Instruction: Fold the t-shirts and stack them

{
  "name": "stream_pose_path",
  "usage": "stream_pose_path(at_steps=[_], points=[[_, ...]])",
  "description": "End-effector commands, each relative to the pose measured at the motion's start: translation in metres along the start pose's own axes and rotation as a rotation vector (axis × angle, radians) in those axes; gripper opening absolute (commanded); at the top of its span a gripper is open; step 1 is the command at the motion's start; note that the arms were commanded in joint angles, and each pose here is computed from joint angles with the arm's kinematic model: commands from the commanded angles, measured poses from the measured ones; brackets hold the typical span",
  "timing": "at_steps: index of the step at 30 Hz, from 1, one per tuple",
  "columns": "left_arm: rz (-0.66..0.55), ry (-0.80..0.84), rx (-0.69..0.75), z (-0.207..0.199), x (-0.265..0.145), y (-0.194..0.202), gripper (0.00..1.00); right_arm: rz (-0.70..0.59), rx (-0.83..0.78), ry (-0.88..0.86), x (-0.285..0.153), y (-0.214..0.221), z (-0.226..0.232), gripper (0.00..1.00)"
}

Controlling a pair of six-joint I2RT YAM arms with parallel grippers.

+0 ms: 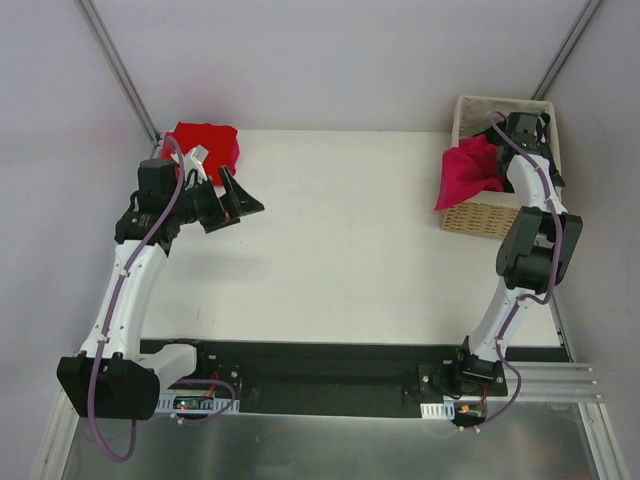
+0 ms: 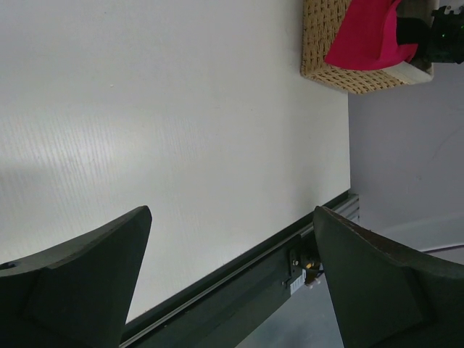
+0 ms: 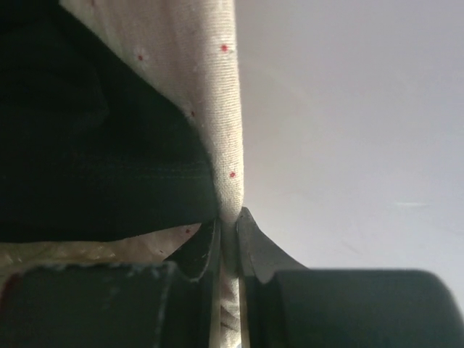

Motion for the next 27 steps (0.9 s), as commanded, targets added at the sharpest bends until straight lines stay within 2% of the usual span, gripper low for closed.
stream_pose_path(at_steps=[1, 5, 7, 16, 27], points=[[-0.006, 0.052, 0.028, -0.017, -0.007, -0.003, 0.94, 0.012, 0.200, 0.326, -0.019, -0.012, -0.080, 0.10], [0.006, 0.054, 0.011, -0.016, -0.006, -0.001, 0.93, -0.119, 0.340, 0.304, -0.023, -0.039, -0.096, 0.15], [0.012, 0.065, 0.007, -0.018, -0.005, -0.001, 0.93, -0.170, 0.328, 0.254, -0.017, -0.054, -0.086, 0.15], [0.000, 0.069, -0.002, -0.023, -0.008, -0.004, 0.91, -0.067, 0.178, 0.229, 0.006, -0.037, -0.033, 0.16], [0.016, 0.083, -0.008, -0.024, -0.009, 0.000, 0.91, -0.060, 0.170, 0.172, 0.023, -0.046, -0.009, 0.17]])
Point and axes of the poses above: each gripper's point midway between its finger pads, its own x axis out along the fingers, its own z axis along the line the jaws close on, y = z × x, the point moved 2 cm from there along -x, back along the fingers, and after that the axes turned 1 degree about -x, right-handed, at the moved point
